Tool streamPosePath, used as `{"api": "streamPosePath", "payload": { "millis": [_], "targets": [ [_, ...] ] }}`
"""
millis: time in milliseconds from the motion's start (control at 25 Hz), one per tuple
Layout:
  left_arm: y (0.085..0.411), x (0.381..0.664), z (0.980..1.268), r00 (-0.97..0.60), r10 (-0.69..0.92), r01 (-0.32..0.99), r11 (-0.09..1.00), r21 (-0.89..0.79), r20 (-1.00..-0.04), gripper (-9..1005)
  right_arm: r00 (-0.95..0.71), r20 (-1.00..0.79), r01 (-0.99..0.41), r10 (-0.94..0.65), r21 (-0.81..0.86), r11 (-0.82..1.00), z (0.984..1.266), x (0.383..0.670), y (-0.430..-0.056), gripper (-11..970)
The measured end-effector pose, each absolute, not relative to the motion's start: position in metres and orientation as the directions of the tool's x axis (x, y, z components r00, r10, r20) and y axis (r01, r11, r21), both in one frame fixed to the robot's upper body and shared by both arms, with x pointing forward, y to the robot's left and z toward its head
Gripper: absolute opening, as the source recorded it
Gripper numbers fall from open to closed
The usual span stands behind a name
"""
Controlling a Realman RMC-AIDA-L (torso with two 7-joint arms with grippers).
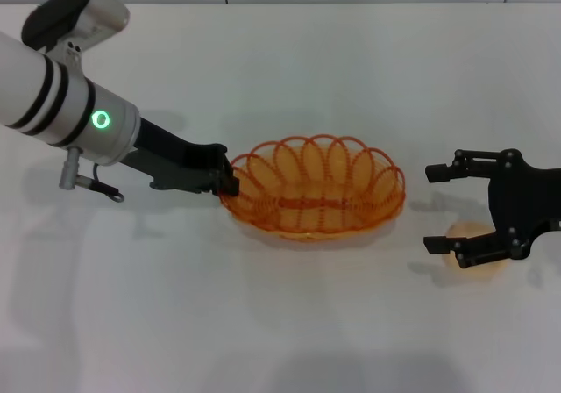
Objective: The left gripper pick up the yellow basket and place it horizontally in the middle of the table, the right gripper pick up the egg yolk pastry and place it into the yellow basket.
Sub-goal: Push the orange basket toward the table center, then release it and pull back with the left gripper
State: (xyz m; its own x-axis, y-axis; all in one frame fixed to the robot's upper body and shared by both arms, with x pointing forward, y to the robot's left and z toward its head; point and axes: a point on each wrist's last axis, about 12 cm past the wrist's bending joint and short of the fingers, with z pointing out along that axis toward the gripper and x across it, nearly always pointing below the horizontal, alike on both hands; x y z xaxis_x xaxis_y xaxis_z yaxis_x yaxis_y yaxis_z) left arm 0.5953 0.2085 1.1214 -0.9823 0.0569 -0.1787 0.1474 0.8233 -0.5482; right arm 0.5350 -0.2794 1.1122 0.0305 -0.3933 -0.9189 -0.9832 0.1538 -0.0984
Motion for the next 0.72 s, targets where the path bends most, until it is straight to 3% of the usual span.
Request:
{"api": "streamPosePath", "payload": {
  "millis": [320, 520, 720],
  "targets": [
    [0.22, 0.592, 1.124, -0.976, 0.027, 0.142, 0.828, -0.542, -0.215, 143, 0.026, -0.919, -0.983, -0.394, -0.095, 0.157, 1.111, 0.533, -0.281, 860],
    [0.222, 0.592, 1.126, -0.975, 0.03, 0.148, 0.829, -0.539, -0.221, 355, 0.024, -0.919, -0.983, -0.394, -0.093, 0.158, 1.11, 0.533, -0.281, 859],
    [0.229, 0.589, 1.135, -0.964, 0.049, 0.186, 0.829, -0.527, -0.262, 487, 0.022, -0.92, -0.982, -0.391, -0.094, 0.166, 1.111, 0.533, -0.283, 859]
  ]
}}
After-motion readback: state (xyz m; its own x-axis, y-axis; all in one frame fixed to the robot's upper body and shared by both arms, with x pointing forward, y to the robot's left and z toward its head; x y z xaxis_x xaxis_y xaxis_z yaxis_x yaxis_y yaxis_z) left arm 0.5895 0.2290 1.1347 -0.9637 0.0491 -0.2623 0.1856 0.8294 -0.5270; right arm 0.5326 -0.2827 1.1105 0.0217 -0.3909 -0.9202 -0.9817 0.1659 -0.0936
